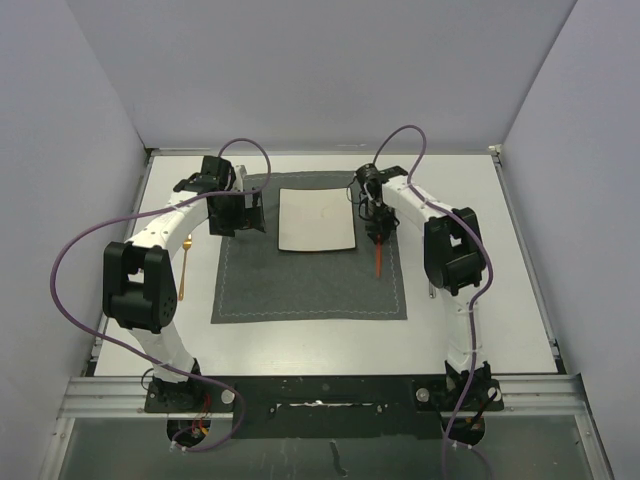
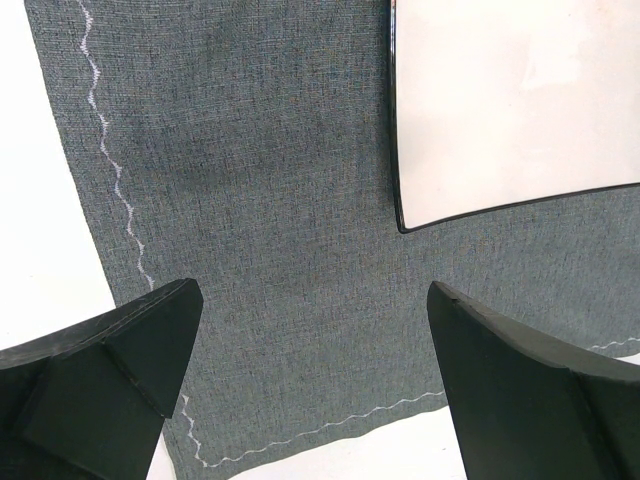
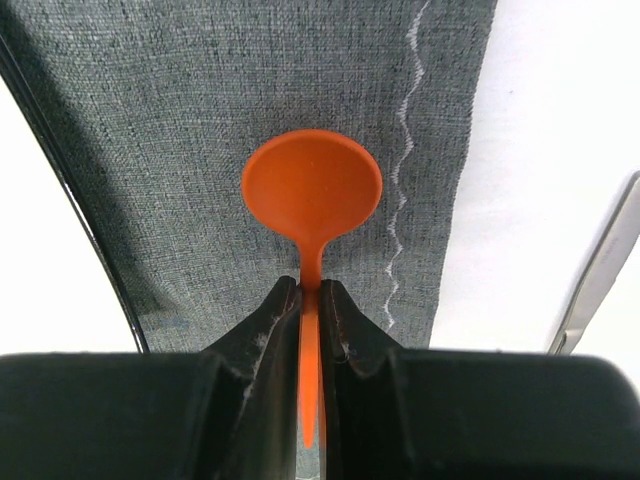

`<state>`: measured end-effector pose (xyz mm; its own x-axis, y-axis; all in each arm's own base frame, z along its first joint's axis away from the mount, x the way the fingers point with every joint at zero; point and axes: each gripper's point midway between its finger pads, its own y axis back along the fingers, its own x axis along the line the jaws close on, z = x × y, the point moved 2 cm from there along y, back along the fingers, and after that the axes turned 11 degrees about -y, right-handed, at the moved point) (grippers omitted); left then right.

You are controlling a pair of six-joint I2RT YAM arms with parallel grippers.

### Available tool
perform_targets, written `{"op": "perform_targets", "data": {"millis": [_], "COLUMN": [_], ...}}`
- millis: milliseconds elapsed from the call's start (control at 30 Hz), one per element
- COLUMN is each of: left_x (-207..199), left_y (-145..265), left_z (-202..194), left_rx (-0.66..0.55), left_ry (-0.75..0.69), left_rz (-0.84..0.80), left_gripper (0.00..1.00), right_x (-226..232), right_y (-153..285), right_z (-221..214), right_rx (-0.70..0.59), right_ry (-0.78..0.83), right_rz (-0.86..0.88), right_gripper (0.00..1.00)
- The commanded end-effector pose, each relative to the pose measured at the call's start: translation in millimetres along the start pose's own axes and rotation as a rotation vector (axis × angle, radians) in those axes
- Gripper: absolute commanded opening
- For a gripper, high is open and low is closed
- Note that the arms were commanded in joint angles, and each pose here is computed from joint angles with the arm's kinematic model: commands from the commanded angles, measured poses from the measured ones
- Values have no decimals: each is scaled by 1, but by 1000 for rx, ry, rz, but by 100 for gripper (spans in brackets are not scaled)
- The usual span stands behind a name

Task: Set the dinner table for one person
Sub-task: Place the spoon on the napkin.

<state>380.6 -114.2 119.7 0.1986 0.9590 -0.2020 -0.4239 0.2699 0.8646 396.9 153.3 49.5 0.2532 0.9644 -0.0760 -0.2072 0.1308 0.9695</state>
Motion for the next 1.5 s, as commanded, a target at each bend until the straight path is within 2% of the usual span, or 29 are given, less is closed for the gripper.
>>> {"op": "perform_targets", "data": {"millis": [0, 467, 1467], "left_x": [-6, -5, -2], "left_y": [25, 21, 13], "left_z": [26, 24, 22], "left_rx": [-123, -110, -87], "left_ry": [-37, -37, -33], "left_rz": [-2, 6, 11], "left_gripper": [98, 98, 98], "right_x": [-1, -4, -3], "right_y": [10, 0, -5], "right_z": [19, 25, 32], "right_rx": [-61, -44, -36], "right_ry": [6, 67, 54], "right_rz": [0, 6, 43], "right_gripper": [0, 0, 0]}}
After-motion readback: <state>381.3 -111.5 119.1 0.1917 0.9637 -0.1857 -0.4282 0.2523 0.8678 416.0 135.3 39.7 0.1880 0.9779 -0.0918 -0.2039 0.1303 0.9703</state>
